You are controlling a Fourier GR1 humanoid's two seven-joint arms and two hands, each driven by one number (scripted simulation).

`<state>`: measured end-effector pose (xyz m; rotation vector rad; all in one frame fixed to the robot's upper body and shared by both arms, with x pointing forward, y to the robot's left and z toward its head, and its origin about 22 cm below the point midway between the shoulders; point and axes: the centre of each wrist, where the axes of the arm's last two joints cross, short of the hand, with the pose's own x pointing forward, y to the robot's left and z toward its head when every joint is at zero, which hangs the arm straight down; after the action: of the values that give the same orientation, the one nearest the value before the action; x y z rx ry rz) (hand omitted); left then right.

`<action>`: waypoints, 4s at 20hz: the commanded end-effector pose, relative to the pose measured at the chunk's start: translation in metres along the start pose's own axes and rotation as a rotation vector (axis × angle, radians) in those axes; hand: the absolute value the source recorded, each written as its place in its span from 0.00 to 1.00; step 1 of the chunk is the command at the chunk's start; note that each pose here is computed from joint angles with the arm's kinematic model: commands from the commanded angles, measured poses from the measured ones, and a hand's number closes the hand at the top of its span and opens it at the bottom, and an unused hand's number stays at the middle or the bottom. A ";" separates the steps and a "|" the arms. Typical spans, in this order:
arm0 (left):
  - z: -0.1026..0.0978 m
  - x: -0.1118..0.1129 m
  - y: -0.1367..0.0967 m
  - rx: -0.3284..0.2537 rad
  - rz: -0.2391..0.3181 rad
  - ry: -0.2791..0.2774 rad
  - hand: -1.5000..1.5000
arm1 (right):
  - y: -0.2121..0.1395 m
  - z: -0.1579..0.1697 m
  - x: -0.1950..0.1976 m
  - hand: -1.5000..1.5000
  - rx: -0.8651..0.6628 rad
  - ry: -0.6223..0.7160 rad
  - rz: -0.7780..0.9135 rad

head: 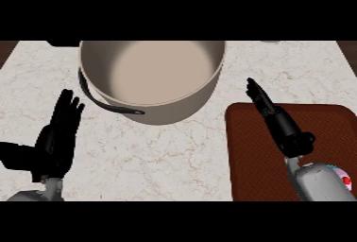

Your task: Pick the cupcake from the tray and place it in the pot

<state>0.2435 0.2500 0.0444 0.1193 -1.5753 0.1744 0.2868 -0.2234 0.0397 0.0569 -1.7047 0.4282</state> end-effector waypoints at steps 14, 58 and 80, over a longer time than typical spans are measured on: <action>-0.010 -0.026 0.099 0.187 -0.482 0.349 0.50 | -0.065 0.116 -0.003 0.00 -0.788 -0.016 0.561; -0.027 -0.018 0.068 0.110 -0.483 0.339 0.50 | -0.050 0.128 0.073 0.00 -0.265 1.003 0.840; -0.052 -0.017 0.070 0.108 -0.480 0.349 0.50 | -0.071 0.095 0.025 0.00 -0.227 1.095 0.793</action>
<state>0.2665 0.3313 0.0274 0.5279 -1.1565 -0.1030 0.2037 -0.3143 0.0756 -0.9180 -0.6145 0.6855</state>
